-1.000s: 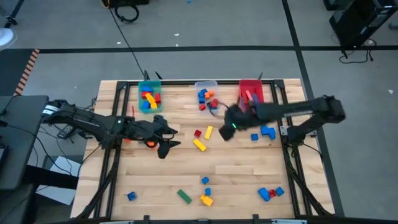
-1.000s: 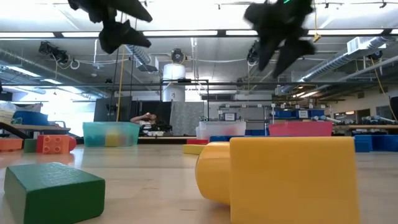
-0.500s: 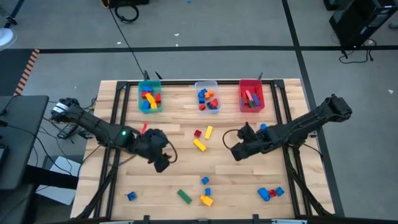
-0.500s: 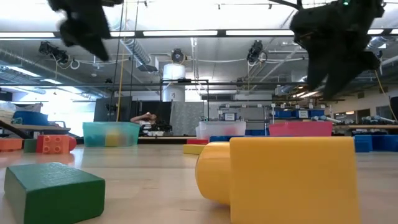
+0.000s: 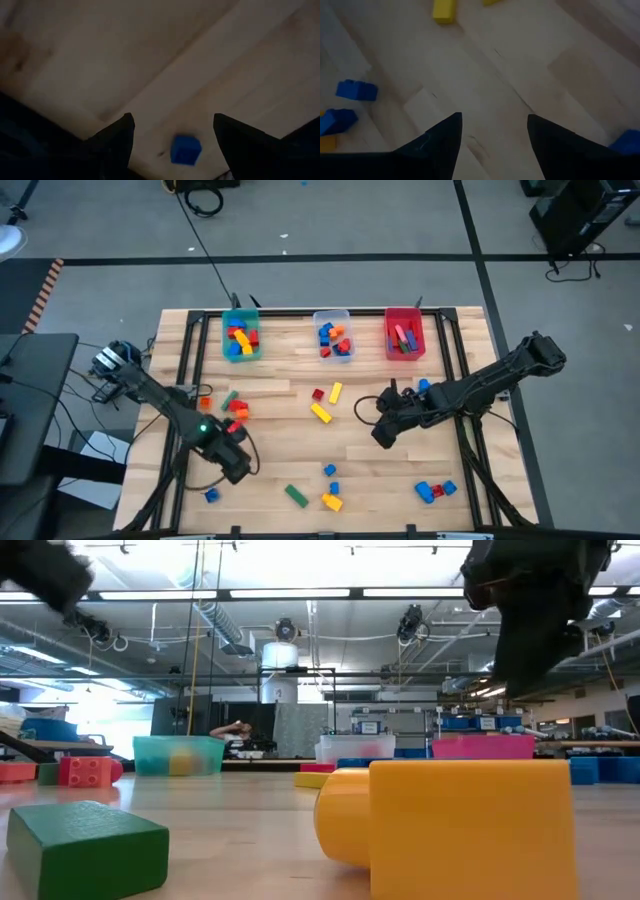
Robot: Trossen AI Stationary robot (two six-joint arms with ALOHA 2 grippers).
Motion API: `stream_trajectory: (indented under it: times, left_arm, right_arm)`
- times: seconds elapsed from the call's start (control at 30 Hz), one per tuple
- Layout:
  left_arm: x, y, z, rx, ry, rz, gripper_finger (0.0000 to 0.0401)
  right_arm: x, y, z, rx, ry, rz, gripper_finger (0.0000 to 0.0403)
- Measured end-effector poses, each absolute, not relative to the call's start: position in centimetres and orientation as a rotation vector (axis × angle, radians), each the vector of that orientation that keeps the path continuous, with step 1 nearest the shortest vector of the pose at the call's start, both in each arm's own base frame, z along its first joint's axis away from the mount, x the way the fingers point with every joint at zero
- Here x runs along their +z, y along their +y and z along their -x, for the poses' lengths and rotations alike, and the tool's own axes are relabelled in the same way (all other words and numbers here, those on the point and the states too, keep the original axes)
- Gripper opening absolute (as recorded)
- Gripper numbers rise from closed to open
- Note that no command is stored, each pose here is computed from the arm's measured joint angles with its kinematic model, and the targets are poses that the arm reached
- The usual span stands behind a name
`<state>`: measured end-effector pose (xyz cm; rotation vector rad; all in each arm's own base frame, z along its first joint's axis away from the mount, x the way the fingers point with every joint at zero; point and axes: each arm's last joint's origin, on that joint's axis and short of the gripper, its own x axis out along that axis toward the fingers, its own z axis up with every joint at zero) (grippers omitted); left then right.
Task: Sort blocks by size
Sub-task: Put the blue 4 stud game piece into the transparent bin
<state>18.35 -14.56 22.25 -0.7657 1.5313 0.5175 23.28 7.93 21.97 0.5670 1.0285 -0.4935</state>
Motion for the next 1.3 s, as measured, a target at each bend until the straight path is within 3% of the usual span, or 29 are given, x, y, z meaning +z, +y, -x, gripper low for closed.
stream_trajectory:
  times: [0.33, 1.03, 1.13, 1.3]
  left_arm:
    - [18.5, -17.9, -18.3, 0.472, 1.749, 0.744, 0.028]
    - [13.1, -23.3, -17.2, 0.329, 1.904, 0.63, 0.0278]
    - [13.0, -23.4, -17.2, 0.331, 1.894, 0.624, 0.0259]
    - [13.0, -23.3, -17.3, 0.331, 1.886, 0.628, 0.0193]
  right_arm:
    - [22.2, 8.1, -23.9, -0.458, 0.974, -0.6, 0.0239]
    - [23.0, 8.0, -25.3, -0.458, 0.81, -0.748, 0.0236]
    - [23.0, 8.0, -25.3, -0.458, 0.807, -0.748, 0.0236]
    - [23.0, 8.0, -25.3, -0.448, 0.81, -0.728, 0.0236]
